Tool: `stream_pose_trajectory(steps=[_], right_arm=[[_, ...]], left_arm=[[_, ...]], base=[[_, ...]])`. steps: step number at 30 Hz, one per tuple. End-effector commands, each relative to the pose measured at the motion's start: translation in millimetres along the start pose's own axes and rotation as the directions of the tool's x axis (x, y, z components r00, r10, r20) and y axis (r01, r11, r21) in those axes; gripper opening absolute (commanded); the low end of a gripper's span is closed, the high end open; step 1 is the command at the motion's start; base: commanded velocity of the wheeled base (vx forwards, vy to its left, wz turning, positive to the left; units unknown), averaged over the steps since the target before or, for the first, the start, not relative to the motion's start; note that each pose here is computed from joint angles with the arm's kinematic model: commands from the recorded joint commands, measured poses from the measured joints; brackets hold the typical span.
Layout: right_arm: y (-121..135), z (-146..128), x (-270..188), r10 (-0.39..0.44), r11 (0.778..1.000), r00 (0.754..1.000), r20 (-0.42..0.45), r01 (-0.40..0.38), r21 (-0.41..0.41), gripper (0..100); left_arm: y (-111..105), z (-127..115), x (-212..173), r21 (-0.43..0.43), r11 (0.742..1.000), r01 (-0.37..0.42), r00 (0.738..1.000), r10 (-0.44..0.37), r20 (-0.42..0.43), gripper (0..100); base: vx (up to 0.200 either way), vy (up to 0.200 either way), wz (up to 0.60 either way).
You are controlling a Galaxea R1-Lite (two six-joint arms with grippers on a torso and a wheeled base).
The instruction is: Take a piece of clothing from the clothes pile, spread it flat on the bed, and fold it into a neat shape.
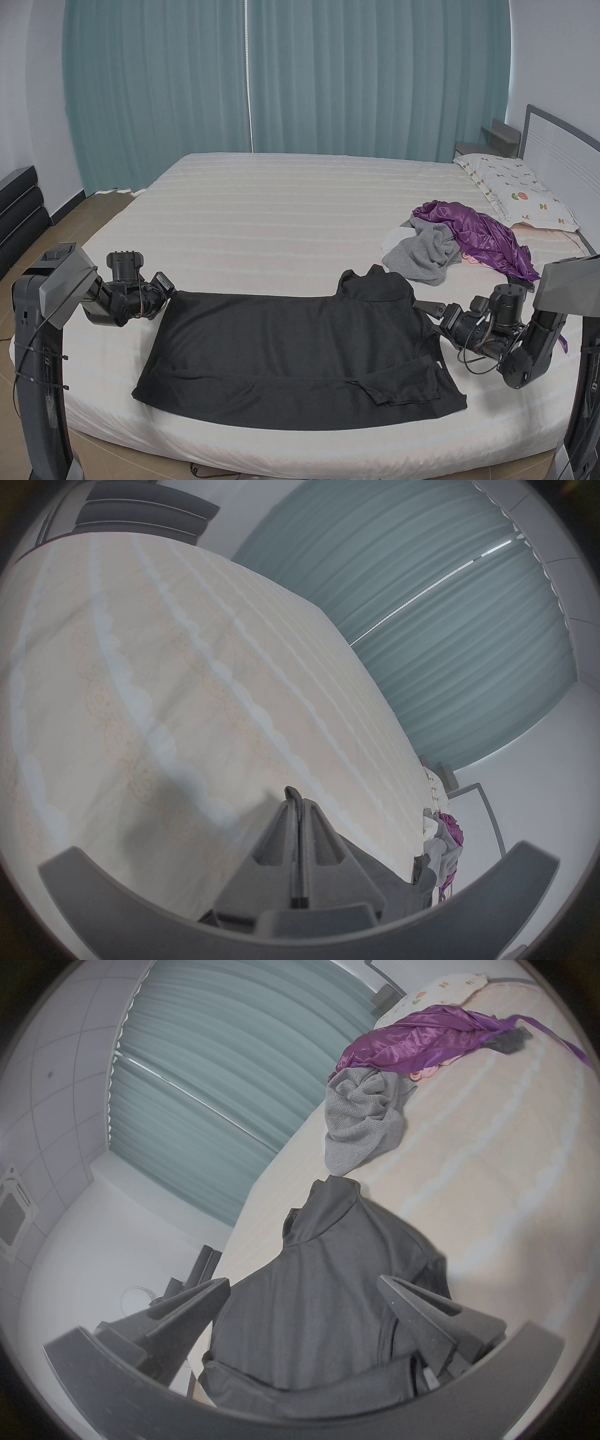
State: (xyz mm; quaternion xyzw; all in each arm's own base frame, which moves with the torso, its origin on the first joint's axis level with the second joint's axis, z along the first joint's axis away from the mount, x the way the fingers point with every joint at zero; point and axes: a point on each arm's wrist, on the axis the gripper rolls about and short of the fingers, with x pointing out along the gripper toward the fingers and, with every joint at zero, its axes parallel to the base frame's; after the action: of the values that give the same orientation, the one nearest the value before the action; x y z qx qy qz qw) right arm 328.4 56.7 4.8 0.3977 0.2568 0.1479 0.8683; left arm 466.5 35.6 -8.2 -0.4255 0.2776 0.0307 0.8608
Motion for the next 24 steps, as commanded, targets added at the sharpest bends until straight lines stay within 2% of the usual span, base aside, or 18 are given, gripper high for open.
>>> stream_pose_trajectory(steps=[1, 6, 11, 18, 24], right_arm=[[10, 27, 45, -0.036, 0.997, 0.999, 0.024, 0.037, -0.069, 100], [20, 44, 77, -0.097, 0.986, 0.995, -0.029, 0.093, -0.136, 100], [19, 53, 110, -0.174, 0.97, 0.985, -0.008, 0.17, -0.175, 100], [-2, 55, 140, -0.237, 0.949, 0.972, 0.005, 0.232, -0.214, 100], [-15, 59, 156, -0.229, 0.949, 0.973, 0.037, 0.231, -0.213, 100]], left_arm=[[1, 0, -3, -0.007, 1.0, -0.005, 1.0, 0.005, -0.003, 0], [3, -1, -2, -0.01, 1.0, -0.008, 1.0, 0.008, -0.004, 0], [4, -1, -3, -0.011, 1.0, -0.01, 1.0, 0.01, -0.006, 0], [6, -3, -3, -0.011, 1.0, -0.017, 1.0, 0.016, -0.015, 0], [6, -4, -3, -0.007, 1.0, -0.017, 1.0, 0.017, -0.017, 0]], base=[[0.0, 0.0, 0.0], [0.0, 0.0, 0.0], [0.0, 0.0, 0.0], [0.0, 0.0, 0.0], [0.0, 0.0, 0.0]])
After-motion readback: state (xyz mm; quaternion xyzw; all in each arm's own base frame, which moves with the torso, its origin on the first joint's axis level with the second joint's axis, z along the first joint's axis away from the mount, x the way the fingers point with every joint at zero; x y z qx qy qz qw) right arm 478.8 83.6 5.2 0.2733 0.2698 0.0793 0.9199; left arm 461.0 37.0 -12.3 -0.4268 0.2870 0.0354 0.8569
